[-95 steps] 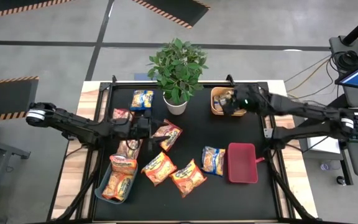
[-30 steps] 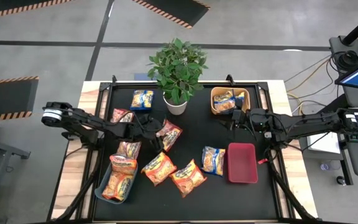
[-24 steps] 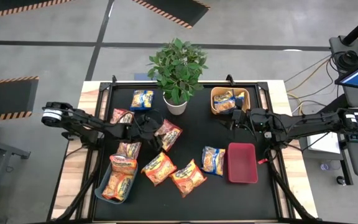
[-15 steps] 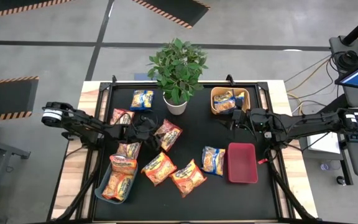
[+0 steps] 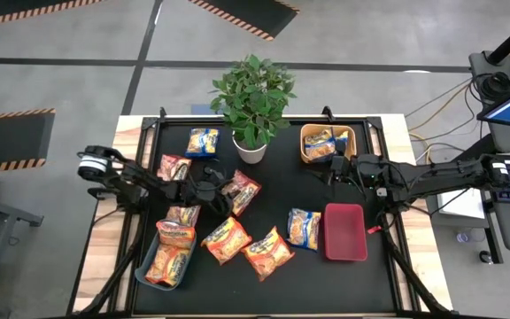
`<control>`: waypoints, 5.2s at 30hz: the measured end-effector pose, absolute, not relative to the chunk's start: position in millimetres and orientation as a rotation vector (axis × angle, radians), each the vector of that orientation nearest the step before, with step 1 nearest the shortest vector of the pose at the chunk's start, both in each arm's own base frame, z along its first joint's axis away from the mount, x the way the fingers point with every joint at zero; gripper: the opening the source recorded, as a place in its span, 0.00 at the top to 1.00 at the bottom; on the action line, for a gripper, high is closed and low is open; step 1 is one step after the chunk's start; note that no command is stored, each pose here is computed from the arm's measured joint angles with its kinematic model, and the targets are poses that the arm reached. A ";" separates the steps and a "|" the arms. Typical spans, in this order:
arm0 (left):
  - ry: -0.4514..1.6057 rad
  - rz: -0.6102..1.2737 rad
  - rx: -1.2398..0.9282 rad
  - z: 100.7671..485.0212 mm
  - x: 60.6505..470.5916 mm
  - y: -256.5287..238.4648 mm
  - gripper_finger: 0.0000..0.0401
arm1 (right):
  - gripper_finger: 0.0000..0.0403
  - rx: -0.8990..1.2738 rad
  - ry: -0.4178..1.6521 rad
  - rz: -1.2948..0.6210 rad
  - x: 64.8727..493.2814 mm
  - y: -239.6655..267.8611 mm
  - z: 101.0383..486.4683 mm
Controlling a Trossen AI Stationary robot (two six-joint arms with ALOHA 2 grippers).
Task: Sort Maruchan noodles
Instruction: Put the red noodle pack into the pink bin
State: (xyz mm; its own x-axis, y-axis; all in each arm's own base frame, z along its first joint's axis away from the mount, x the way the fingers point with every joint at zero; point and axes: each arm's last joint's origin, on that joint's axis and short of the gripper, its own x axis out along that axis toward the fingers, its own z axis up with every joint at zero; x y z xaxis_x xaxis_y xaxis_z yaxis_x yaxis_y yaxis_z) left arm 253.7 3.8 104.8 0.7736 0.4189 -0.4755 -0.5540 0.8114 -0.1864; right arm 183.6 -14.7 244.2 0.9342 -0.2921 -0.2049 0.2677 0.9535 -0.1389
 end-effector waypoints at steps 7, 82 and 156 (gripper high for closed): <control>0.456 0.553 -0.332 93.8 259.9 2.0 0.45 | 0.69 -0.109 0.219 -0.287 183.7 -14.7 244.8; 0.685 0.308 0.009 101.9 268.2 -45.2 1.00 | 0.19 0.675 0.721 -0.175 388.1 -31.8 143.8; 0.249 0.219 0.240 240.7 217.3 -36.6 1.00 | 0.93 0.210 1.218 0.023 151.2 42.5 312.8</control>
State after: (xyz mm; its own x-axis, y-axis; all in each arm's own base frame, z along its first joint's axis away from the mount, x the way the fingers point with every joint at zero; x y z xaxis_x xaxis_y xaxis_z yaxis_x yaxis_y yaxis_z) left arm 217.3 -36.6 240.7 0.9458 0.2425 -0.2160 -0.1837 0.9480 0.2600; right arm 151.2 42.5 312.8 0.3478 0.1298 -0.9285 0.0950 0.9804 0.1726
